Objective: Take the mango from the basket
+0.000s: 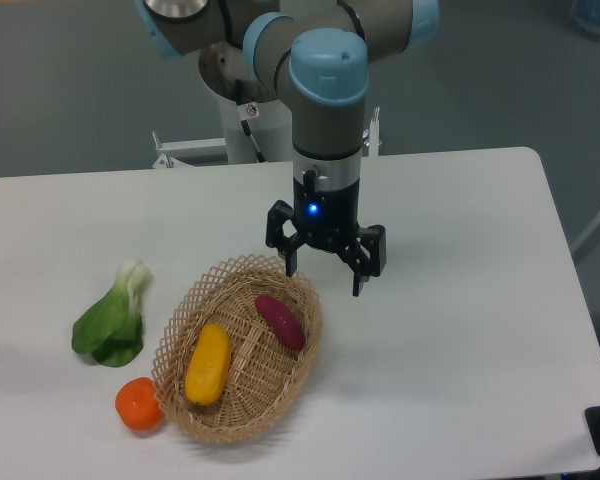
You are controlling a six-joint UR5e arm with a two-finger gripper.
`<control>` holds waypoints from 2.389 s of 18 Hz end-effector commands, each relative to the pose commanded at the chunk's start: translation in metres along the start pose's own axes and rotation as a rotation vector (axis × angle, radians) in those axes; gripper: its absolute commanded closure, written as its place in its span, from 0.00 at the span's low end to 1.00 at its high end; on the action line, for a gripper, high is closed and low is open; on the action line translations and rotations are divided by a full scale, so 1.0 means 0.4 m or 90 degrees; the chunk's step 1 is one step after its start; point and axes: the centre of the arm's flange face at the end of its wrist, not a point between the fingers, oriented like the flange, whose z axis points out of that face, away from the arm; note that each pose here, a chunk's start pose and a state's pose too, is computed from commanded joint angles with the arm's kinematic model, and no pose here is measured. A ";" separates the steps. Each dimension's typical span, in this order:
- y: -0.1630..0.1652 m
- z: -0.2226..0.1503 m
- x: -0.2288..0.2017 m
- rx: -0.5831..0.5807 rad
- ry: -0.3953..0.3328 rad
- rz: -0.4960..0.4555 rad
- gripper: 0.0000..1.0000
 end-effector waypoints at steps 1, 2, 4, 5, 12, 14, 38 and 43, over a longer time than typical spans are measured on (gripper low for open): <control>-0.001 0.002 0.003 0.001 0.002 0.001 0.00; 0.003 0.005 0.003 0.000 0.003 -0.001 0.00; 0.001 0.005 0.005 0.000 0.004 -0.001 0.00; 0.006 0.009 0.006 -0.002 0.006 -0.003 0.00; 0.013 0.030 0.017 -0.005 0.016 -0.009 0.00; 0.008 0.049 0.039 -0.004 0.032 -0.037 0.00; -0.137 0.450 0.372 -0.077 0.106 -0.028 0.00; -0.137 0.469 0.374 -0.083 0.104 -0.024 0.00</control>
